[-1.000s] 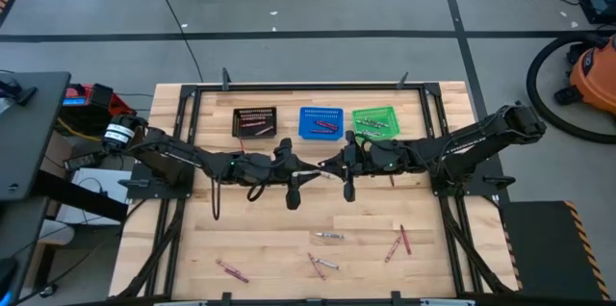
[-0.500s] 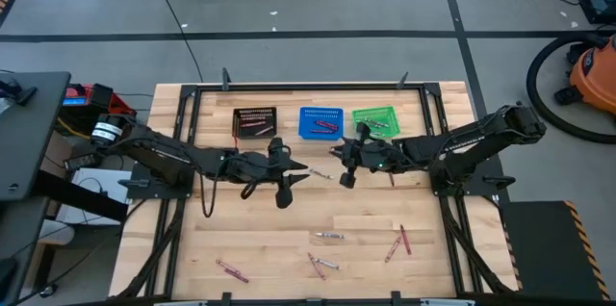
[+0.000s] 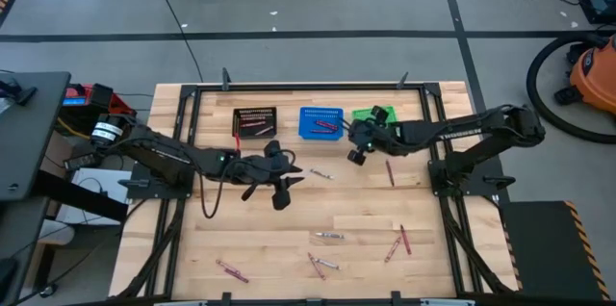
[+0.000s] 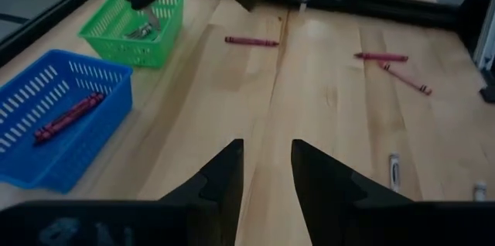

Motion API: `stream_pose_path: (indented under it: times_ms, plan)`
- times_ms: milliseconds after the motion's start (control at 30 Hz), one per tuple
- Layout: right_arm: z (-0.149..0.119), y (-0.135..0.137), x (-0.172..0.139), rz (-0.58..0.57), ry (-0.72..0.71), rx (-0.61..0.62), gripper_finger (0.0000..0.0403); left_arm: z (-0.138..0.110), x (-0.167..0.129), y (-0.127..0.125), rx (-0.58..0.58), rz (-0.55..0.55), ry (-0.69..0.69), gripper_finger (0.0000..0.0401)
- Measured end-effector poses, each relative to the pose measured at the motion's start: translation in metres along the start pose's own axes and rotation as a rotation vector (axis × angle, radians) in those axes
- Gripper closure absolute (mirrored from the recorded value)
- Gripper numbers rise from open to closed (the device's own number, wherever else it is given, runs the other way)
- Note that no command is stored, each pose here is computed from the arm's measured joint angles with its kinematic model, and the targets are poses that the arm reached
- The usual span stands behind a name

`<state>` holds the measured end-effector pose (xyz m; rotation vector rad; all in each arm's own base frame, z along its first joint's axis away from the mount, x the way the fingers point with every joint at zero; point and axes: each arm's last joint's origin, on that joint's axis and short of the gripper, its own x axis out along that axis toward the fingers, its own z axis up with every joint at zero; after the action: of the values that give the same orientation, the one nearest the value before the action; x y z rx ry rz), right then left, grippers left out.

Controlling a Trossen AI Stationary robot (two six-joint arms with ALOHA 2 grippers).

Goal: Sort crayons
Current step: Put the white crayon into the green bin

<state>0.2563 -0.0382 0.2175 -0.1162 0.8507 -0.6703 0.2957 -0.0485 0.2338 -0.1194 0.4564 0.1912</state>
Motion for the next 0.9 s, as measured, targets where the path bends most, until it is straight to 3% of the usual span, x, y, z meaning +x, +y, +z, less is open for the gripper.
stream_pose_path:
  times_ms: [167, 667, 900]
  plan:
    - [-0.006, -0.02, 0.011, -0.056, 0.097, -0.027, 0.0366, -0.004, 0.0, 0.001, 0.009, 0.012, 0.044, 0.028]
    - [-0.017, -0.067, 0.033, 0.021, 0.238, 0.05, 0.0366, -0.007, 0.0, 0.002, 0.016, 0.018, 0.069, 0.028]
    - [-0.025, -0.078, 0.035, 0.017, 0.31, 0.04, 0.0346, -0.008, 0.0, 0.002, 0.019, 0.02, 0.076, 0.028]
